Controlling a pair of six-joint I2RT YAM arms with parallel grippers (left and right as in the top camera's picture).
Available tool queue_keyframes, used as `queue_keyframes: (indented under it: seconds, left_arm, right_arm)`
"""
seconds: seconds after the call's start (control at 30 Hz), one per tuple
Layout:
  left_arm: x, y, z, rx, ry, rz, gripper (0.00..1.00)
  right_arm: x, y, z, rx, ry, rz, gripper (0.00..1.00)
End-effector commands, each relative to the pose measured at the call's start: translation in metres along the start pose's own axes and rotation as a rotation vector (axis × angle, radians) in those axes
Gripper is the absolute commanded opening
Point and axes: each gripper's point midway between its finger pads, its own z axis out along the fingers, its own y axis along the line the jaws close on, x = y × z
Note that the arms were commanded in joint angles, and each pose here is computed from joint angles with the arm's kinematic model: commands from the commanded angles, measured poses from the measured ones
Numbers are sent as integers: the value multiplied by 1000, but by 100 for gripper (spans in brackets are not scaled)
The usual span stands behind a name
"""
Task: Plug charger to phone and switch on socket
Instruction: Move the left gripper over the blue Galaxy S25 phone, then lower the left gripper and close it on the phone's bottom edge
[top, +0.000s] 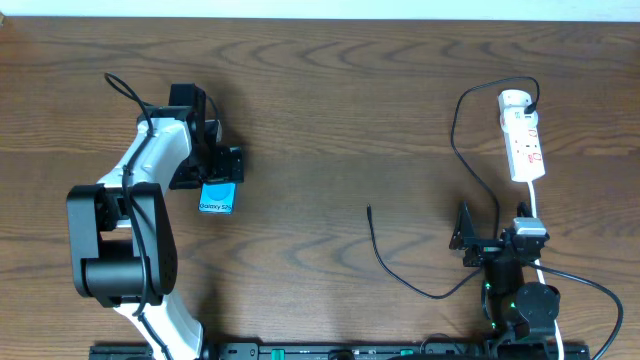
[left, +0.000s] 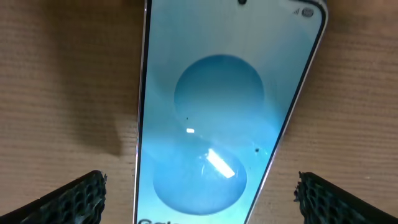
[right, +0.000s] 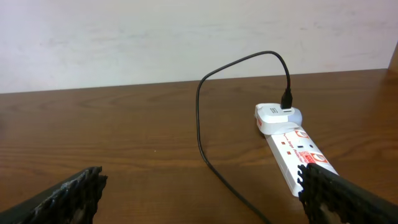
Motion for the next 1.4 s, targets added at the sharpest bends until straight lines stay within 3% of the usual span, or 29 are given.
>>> queue_keyframes:
  seconds: [0.0, 1.37]
  left_arm:
    - [10, 1, 11, 4, 30, 25, 98]
    - [-6, 1, 26, 9, -39, 187, 98]
  right_arm:
    - [0, 2, 0, -9, 0, -7, 99]
    - [0, 2, 0, -9, 0, -7, 99]
